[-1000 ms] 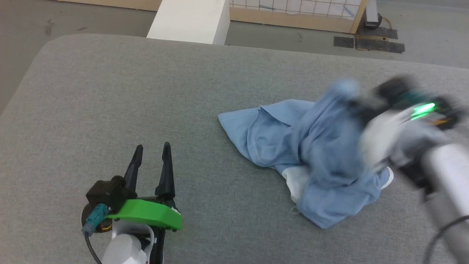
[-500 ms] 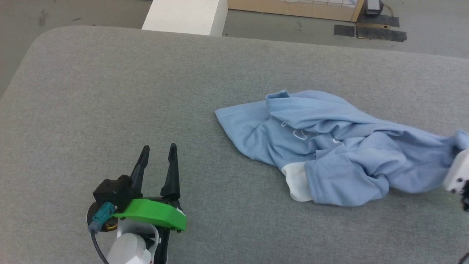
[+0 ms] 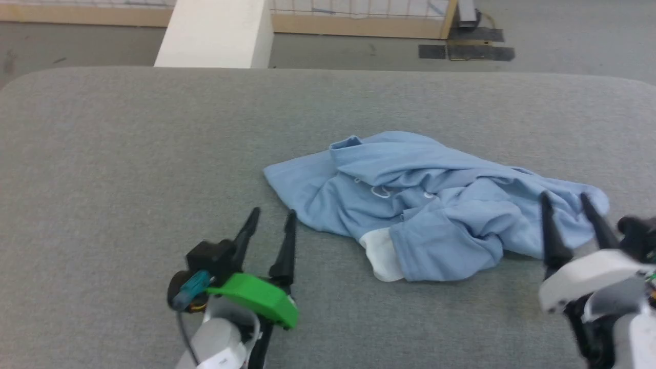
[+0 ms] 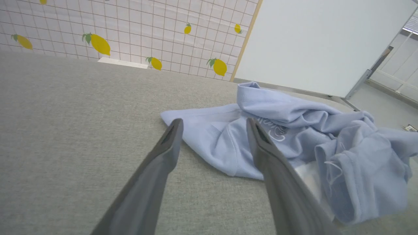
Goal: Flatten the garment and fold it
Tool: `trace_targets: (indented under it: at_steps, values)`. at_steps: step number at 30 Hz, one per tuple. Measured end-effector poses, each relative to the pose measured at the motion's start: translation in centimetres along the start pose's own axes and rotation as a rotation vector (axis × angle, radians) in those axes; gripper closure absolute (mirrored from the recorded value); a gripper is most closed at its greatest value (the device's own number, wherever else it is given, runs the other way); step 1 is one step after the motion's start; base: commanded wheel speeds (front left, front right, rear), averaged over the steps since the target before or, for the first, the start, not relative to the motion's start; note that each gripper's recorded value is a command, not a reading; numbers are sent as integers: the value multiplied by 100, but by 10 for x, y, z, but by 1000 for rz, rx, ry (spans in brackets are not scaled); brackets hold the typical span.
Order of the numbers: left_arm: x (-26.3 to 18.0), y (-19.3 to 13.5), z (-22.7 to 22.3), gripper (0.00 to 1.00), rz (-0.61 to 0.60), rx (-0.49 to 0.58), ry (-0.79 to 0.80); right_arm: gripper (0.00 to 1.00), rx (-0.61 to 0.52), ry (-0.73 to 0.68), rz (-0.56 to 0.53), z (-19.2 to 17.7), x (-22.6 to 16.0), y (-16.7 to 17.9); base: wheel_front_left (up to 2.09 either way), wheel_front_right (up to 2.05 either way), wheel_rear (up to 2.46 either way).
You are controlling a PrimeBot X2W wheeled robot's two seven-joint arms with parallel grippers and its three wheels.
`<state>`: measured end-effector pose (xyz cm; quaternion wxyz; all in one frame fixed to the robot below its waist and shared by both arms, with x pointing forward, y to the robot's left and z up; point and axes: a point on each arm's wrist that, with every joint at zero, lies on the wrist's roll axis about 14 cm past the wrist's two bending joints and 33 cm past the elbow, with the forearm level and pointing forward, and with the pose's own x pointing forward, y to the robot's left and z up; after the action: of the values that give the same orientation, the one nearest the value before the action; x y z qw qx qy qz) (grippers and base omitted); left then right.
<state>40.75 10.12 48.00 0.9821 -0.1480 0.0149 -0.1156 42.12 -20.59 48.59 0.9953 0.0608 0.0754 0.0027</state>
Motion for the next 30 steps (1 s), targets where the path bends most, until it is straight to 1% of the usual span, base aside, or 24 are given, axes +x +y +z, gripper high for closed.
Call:
trace_targets:
  at_steps: [3, 6, 8, 11, 14, 18, 19, 20, 21, 23, 26, 28, 30]
  values:
    - [13, -23, -12, 0, -71, -6, 64, 0, 12, 4, 32, -10, -18, 13, 0, 0, 0]
    - [25, -42, -28, 0, -113, -48, 167, 0, 36, 20, 52, -19, -32, 22, 0, 0, 0]
    - [28, -55, -43, 0, -146, -66, 257, 0, 45, 36, 58, -25, -38, 25, 0, 0, 0]
    - [26, -74, -75, 0, -183, -67, 445, 0, 50, 45, 62, -28, -45, 27, 0, 0, 0]
    - [21, -83, -98, 0, -189, -65, 576, 0, 59, 49, 54, -29, -50, 25, 0, 0, 0]
    - [14, -90, -120, 0, -194, -28, 716, 0, 61, 52, 30, -30, -55, 18, 0, 0, 0]
    - [13, -93, -123, 23, -204, -17, 745, 0, 62, 51, 26, -29, -57, 17, 0, 0, 0]
    - [13, -96, -123, 69, -214, -14, 754, 0, 63, 51, 24, -29, -57, 16, 0, 0, 0]
    - [14, -99, -121, 100, -229, -20, 748, 0, 65, 48, 22, -28, -58, 16, 0, 0, 0]
    - [15, -101, -117, 100, -237, -25, 723, 0, 68, 41, 27, -26, -59, 17, 0, 0, 0]
    - [19, -92, -101, 100, -203, -51, 617, 0, 71, 33, 48, -24, -58, 24, 0, 0, 0]
    - [21, -81, -88, 100, -164, -72, 539, 0, 70, 24, 64, -21, -57, 29, 0, 0, 0]
    - [21, -61, -74, 100, -105, -85, 468, 0, 67, 16, 84, -18, -56, 35, 0, 0, 0]
